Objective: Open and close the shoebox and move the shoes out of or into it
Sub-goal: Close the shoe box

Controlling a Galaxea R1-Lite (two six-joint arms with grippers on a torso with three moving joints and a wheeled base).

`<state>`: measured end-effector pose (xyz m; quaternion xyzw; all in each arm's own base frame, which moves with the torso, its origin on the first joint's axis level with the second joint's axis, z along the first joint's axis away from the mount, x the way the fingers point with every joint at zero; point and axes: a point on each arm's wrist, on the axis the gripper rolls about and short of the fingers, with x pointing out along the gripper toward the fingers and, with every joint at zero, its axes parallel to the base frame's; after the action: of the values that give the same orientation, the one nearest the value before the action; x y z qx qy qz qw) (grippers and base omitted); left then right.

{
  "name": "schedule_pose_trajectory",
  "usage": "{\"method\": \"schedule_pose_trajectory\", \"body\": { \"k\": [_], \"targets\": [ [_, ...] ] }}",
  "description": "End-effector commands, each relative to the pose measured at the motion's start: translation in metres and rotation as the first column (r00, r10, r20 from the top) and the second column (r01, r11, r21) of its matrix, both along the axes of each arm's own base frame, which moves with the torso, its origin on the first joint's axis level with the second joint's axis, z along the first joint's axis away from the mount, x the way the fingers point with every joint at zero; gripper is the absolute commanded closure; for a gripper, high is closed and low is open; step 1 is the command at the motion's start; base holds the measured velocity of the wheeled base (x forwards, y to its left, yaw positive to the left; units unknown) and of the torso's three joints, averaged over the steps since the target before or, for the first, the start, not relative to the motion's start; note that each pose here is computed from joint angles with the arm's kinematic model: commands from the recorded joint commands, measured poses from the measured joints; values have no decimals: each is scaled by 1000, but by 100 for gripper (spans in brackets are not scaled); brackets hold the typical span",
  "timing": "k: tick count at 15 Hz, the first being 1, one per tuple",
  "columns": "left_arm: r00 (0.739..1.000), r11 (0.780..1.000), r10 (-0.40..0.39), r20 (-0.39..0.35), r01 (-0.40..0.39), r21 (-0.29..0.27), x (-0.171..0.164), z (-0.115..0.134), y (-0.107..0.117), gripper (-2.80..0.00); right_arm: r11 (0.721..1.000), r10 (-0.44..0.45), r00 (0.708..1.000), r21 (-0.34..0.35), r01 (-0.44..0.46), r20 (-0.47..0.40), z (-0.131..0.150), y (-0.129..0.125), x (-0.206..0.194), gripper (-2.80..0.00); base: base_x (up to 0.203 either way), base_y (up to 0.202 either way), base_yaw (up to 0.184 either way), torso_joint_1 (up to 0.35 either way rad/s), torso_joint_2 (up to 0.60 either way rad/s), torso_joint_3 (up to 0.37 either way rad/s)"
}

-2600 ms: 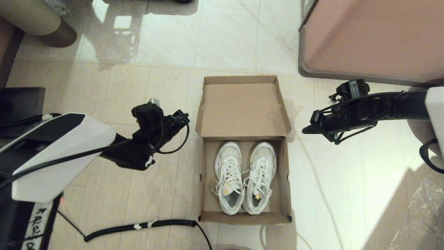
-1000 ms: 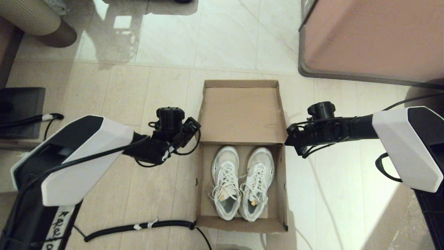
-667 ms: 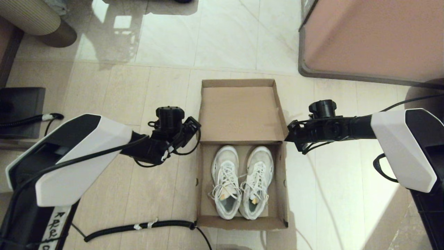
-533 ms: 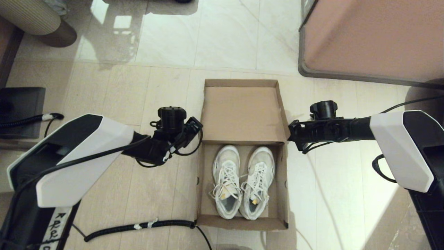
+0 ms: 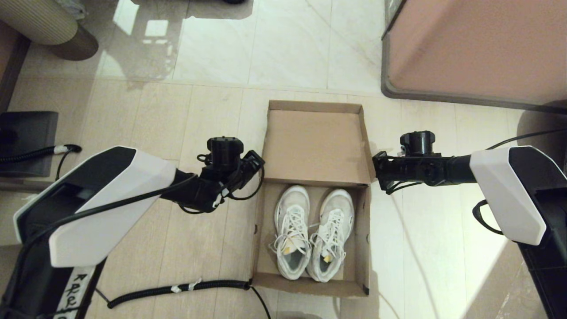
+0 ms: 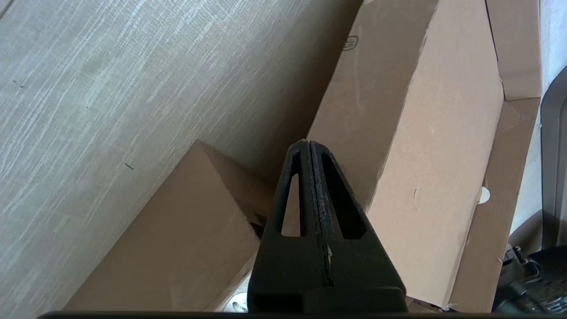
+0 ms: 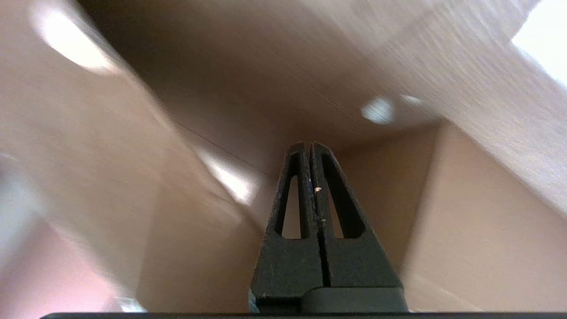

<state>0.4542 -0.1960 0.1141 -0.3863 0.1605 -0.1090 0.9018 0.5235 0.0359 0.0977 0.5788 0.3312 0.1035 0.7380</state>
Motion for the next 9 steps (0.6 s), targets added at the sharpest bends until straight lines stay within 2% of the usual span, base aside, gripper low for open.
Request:
{"method": "schedule_pose_trajectory", "body": {
  "k": [1, 5, 7, 9],
  "targets": [
    [1000, 1000, 2, -1, -2, -4, 0, 0, 0, 0, 998, -33, 999, 62, 32, 20, 3, -11, 4, 0, 0, 0, 0, 0, 0, 0],
    [1000, 1000, 6, -4, -6, -2, -1, 0, 0, 0, 995, -9, 999, 103, 4, 41, 7, -10, 5, 0, 0, 0, 0, 0, 0, 0],
    [1000, 1000, 7, -14, -7, 2, -2, -4, 1, 0, 983, 45, 997, 177, -55, 60, 12, -9, 5, 0, 0, 0, 0, 0, 0, 0],
    [1000, 1000, 7, -25, -7, 6, -3, -7, 1, 0, 967, 60, 996, 242, -75, 69, 17, -9, 6, 0, 0, 0, 0, 0, 0, 0]
  ]
}}
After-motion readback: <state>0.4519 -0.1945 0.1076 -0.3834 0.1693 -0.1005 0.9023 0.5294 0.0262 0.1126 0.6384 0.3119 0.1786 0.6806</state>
